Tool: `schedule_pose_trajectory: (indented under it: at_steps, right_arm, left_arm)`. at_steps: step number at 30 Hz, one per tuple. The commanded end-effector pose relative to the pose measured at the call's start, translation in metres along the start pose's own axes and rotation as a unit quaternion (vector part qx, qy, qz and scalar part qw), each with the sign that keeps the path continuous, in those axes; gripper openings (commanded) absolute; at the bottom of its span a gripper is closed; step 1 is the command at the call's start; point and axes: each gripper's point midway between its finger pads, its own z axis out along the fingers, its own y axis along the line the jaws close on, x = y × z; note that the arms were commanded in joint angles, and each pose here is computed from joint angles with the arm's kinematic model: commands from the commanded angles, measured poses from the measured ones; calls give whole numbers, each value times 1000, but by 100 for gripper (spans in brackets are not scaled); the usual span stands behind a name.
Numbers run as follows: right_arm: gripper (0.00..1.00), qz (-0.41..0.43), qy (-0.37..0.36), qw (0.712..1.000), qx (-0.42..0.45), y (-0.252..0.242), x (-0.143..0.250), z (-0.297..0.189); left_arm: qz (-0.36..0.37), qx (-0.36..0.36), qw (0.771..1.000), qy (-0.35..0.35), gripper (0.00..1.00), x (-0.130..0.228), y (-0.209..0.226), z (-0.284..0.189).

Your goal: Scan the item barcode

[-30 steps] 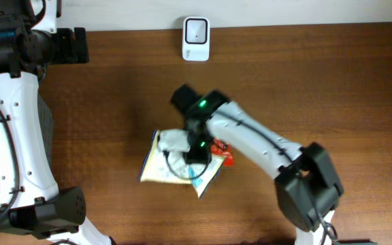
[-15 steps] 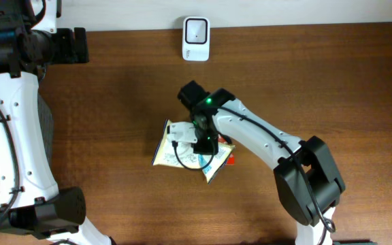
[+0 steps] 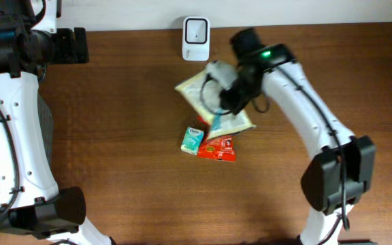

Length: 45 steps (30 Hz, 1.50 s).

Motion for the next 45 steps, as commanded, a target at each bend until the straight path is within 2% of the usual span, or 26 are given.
schedule_pose_trajectory:
  at_steps: [1,3,6,10,14,15,16,18,21,23,24,26,29,37,41,43,45]
  right_arm:
    - [4,96,-8,995,5,-41,23,-10]
    - [4,161,5,987,2,-62,45,1]
    - [4,198,25,980,-11,-71,72,22]
    - [4,205,47,977,-16,-69,95,45]
    - [6,192,47,980,-16,-69,98,50]
    - [12,192,46,980,-13,-71,97,49]
    - [25,194,43,980,-10,-73,97,47]
    - [39,198,36,979,-6,-78,92,39]
    - [66,210,23,978,-2,-81,77,16]
    - [93,198,4,980,-4,-76,56,-6]
    - [99,192,-5,981,-10,-72,48,-11]
    - [99,169,-35,983,-60,-45,22,-13]
    - [99,156,-28,982,-102,-17,17,-1]
    - [99,177,79,969,-151,41,60,54]
    - [99,216,125,960,-123,32,94,67]
    - [99,269,151,948,-77,8,116,64]
    - [99,300,146,940,-66,-11,125,58]
  left_arm:
    - [6,5,1000,3,99,1,-1,2]
    - [6,5,1000,3,99,1,-1,2]
    - [6,5,1000,3,99,1,-1,2]
    - [6,5,1000,3,99,1,-1,2]
    - [6,5,1000,3,99,1,-1,2]
    - [6,5,1000,3,99,1,-1,2]
    - [6,5,1000,3,99,1,-1,2]
    - [6,5,1000,3,99,1,-1,2]
    - [6,5,1000,3,99,1,-1,2]
    - [6,5,1000,3,99,1,-1,2]
    - [6,5,1000,3,99,1,-1,2]
    - [6,5,1000,3,99,1,-1,2]
    - [6,5,1000,3,99,1,-1,2]
    - [6,5,1000,3,99,1,-1,2]
    - [6,5,1000,3,99,1,-1,2]
    - [6,5,1000,3,99,1,-1,2]
    - [6,5,1000,3,99,1,-1,2]
